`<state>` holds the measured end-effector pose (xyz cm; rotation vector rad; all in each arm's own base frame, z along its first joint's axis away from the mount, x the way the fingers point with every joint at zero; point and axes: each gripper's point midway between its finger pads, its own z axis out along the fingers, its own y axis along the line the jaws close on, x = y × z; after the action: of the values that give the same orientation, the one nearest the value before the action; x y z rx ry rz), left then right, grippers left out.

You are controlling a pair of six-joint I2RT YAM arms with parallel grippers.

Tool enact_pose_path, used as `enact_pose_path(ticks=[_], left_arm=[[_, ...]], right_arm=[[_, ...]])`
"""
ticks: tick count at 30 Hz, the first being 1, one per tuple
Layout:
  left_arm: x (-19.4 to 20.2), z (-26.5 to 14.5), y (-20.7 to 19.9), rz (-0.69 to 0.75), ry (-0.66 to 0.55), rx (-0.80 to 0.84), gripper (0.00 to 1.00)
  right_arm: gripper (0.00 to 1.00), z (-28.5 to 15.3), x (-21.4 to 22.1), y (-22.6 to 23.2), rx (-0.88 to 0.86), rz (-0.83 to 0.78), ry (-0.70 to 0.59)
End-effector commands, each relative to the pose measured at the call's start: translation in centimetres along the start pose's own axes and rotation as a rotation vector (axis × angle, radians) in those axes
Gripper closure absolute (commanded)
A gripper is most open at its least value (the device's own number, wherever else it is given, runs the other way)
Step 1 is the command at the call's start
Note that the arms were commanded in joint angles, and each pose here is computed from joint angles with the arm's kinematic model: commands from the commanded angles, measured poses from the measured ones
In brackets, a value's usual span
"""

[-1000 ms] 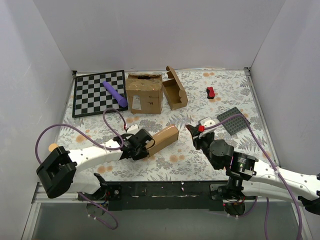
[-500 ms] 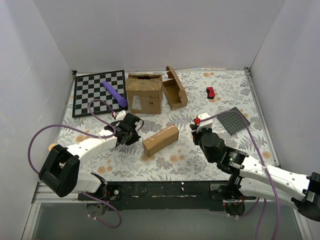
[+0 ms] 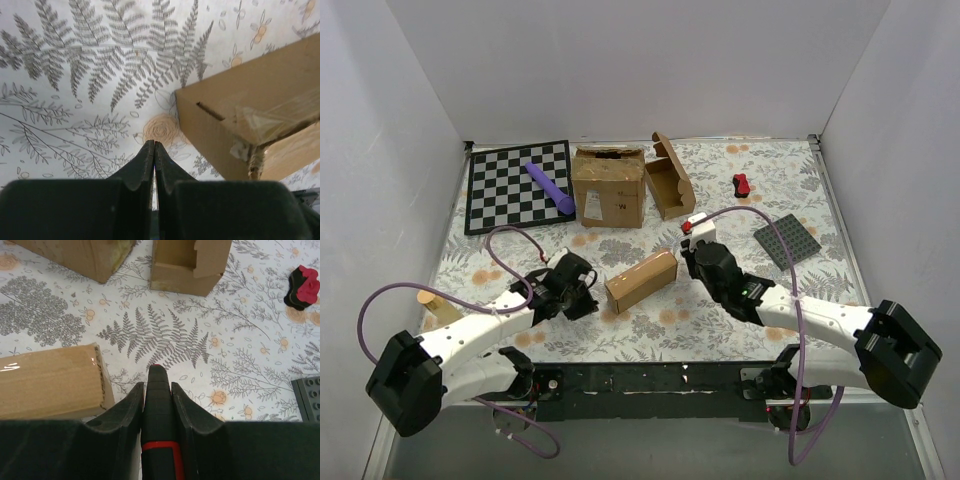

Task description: Unpack the express box

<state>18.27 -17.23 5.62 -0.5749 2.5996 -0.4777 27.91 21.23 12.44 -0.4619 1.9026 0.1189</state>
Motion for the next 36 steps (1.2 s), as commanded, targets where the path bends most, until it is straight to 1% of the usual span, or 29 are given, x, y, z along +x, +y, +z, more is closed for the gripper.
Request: enact_pose_path(ticks=[1,3,6,9,16,20,28,36], left_arm=[[2.3,-0.3,-0.4,0.013,0.071,0.042,1.00],[2.7,-0.1,-0.3,0.022,0.084,0.046,1.00],[3.2,0.2,-0.1,0.027,0.100,0.047,1.00],[3.6,0.4,-0.3,0.028,0.114,0.067,1.00],[3.2,1.3,-1.8,0.039,0.107,0.107,1.00],[3.1,2.4,-2.7,0.048,0.116,0.098,1.00],[1.0,3.8,-3.5,0.091,0.056,0.027,1.00],[-2.2,4.7,-1.8,0.104,-0.013,-0.076,0.99]], right_arm=[[0.99,0.8,-6.6,1.4,-0.045,0.059,-0.184],[0.99,1.0,-7.0,1.8,-0.059,0.051,-0.197],[0.99,1.9,-6.5,2.8,-0.090,0.032,-0.169],[0.99,1.9,-6.1,4.1,-0.151,0.030,-0.146],[0.99,0.0,-5.0,5.7,-0.216,0.039,-0.118],[0.99,-1.3,-4.6,6.5,-0.238,0.049,-0.106],[0.99,-2.7,-4.1,6.6,-0.255,0.062,-0.087],[0.99,-4.0,-2.6,6.8,-0.277,0.074,-0.055]])
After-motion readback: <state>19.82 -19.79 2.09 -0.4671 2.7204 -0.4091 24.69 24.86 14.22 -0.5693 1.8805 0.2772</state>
